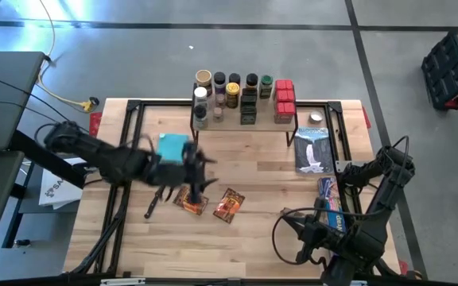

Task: Shelf spices
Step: Put the orange seasoning bag on the shelf

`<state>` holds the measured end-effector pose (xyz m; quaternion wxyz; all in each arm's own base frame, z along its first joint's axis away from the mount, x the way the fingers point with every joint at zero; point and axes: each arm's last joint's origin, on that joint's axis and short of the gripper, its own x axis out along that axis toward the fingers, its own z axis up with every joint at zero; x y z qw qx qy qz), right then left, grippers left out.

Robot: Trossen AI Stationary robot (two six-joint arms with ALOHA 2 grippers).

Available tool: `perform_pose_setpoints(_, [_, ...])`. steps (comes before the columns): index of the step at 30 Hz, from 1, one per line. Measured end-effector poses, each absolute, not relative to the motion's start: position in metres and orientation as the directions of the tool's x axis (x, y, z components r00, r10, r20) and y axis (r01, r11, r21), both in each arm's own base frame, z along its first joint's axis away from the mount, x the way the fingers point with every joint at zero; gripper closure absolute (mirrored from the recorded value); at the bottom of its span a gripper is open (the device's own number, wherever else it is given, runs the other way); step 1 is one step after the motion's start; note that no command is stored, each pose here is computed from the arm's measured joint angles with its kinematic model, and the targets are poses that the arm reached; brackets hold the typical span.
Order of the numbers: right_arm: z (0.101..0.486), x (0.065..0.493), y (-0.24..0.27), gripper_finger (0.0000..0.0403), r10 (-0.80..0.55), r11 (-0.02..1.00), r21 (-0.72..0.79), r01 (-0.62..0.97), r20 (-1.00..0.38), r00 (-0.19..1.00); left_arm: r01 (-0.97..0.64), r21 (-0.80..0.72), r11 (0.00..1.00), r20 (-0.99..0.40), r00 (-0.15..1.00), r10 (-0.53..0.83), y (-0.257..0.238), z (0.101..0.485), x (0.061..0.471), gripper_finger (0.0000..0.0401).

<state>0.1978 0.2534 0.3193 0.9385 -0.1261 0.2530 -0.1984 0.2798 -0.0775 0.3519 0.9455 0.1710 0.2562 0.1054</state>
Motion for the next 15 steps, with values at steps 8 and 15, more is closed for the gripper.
perform_pose_setpoints(8, [0.316,0.205,0.249,0.0403,-0.405,0.913,-0.283,0.295,-0.538,0.739,-0.138,0.268,0.953,-0.457,0.853,0.252,-0.138,0.298,0.254,0.0165])
perform_pose_setpoints(15, [0.309,0.228,0.234,0.0403,-0.240,0.969,-0.234,0.080,-0.811,0.533,-0.165,0.215,0.963,-0.438,0.865,0.246,-0.174,0.270,0.250,0.0165])
